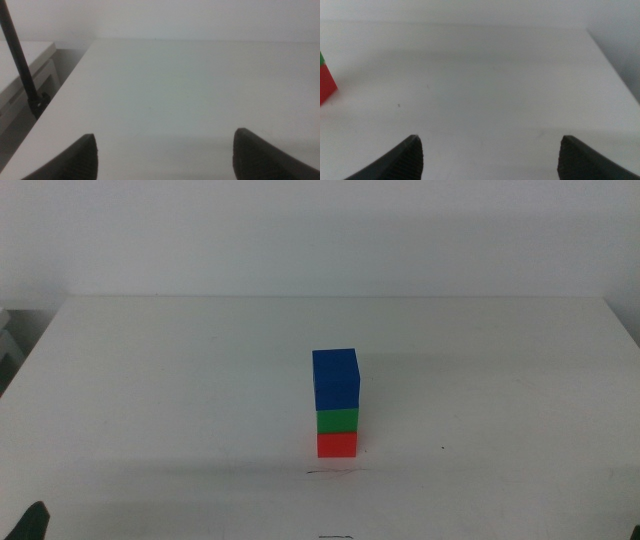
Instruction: Stack red cubes first, then green, then blue cubes in a specific spot.
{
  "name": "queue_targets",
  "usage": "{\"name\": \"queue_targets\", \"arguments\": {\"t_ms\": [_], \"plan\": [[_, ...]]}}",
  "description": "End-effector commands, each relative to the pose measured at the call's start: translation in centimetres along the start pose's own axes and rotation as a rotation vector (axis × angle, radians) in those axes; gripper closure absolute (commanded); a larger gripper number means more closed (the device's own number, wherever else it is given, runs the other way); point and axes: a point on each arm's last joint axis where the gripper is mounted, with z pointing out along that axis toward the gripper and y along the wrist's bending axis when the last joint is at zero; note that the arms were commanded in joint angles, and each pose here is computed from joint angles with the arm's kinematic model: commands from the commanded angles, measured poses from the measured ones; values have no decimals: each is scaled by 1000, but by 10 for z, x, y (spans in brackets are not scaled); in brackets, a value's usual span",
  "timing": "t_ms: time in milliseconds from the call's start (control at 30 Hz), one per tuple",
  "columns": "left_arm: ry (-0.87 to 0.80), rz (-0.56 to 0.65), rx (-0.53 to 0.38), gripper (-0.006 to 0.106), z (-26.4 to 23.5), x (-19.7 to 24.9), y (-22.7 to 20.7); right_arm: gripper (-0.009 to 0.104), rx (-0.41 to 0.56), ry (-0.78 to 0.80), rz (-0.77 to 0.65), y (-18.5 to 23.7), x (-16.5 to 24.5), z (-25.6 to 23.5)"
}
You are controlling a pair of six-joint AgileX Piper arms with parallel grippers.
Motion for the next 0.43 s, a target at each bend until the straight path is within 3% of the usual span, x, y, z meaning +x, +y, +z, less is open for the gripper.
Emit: {"name": "queue_targets", "arguments": {"t_ms": [0, 400], "plan": [[-84, -16, 9, 9, -2, -7, -1, 19, 12, -103, -25, -1, -10, -2], [-83, -13, 8, 9, -2, -7, -1, 19, 14, -126, -35, -1, -8, 0]]}}
